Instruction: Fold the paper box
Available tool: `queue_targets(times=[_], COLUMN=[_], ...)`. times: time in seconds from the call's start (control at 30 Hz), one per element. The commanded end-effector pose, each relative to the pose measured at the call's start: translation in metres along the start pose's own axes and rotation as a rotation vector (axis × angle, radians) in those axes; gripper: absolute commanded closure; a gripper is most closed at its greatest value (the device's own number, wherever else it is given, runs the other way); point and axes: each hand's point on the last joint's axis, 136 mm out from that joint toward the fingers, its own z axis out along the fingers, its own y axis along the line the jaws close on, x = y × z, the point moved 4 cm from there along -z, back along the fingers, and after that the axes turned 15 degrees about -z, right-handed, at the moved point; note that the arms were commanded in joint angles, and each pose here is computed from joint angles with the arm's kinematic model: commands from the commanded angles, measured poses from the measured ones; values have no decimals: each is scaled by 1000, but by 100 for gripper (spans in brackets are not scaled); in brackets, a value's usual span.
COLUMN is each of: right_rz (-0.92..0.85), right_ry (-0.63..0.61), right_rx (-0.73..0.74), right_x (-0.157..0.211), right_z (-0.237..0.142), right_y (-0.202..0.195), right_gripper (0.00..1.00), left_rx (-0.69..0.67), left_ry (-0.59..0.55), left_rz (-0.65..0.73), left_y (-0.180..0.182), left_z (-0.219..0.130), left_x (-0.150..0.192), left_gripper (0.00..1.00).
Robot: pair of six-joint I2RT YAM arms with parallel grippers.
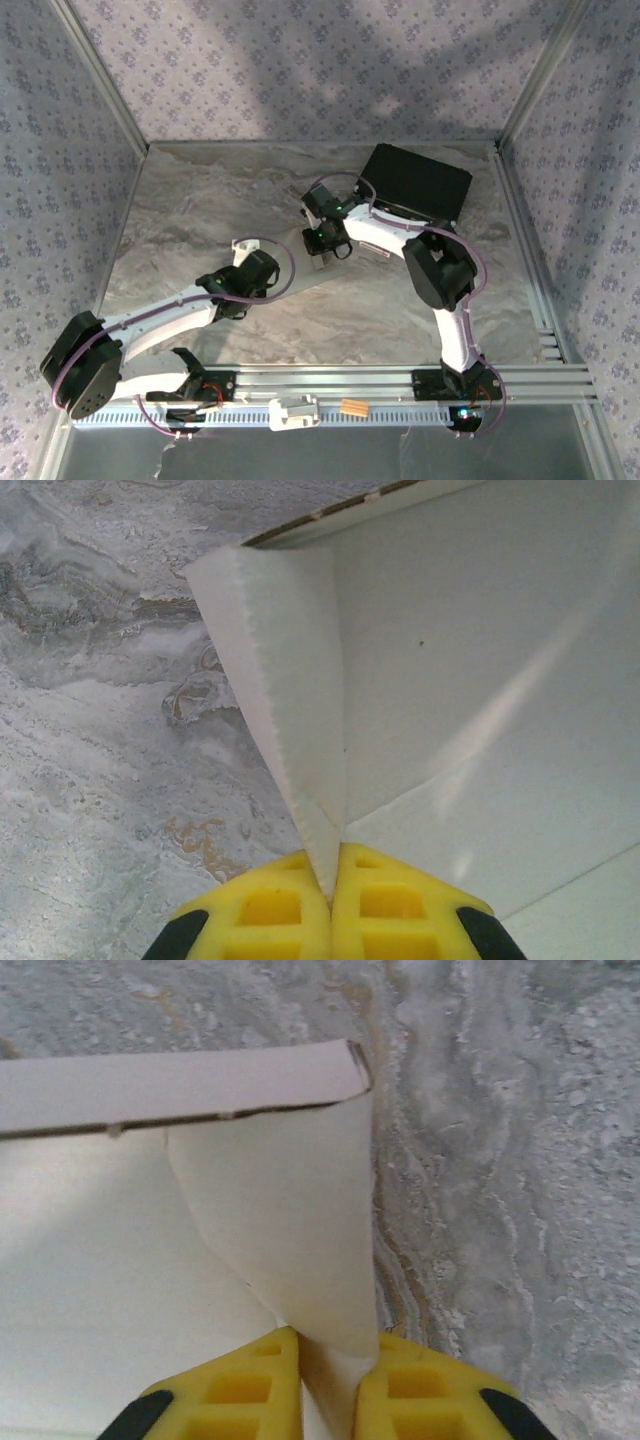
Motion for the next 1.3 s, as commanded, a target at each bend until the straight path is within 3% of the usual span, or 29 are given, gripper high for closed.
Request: queue_targets(times=[0.0,0.07,0.2,0.33,0.53,0.67,0.9,1.0,1.2,1.27], right_rz=[8,16,22,12,53,106,115,138,141,137], right_ry=[149,170,245,253,175,58,-5,-11,-34,-39], right_rx=[114,232,455,492,274,31,-144,-162,-174,-183], right_x=[30,35,45,50,40,22,12,13,8,6], right_z=[16,11,-5,-8,2,-1,-3,-2,-8,-10], right_y=[18,14,7,20,29,31,32,24,16,16], right_gripper=[91,100,100,100,100,76,63,65,89,92], left_rx=[179,182,194,203,199,197,195,192,193,194], left_ry=[-60,-60,-65,-72,-58,-55,-61,-59,-56,-56], left_rz=[-38,-37,-39,-43,-41,-40,-34,-33,-30,-29], left_y=[-42,-43,-46,-49,-49,-49,-48,-48,-49,-49], left_z=[-18,-18,-20,-21,-19,-20,-21,-21,-20,-20], left_x=[-28,-28,-29,-30,-27,-25,-24,-24,-23,-24], left_gripper=[100,100,100,100,100,100,100,100,100,100])
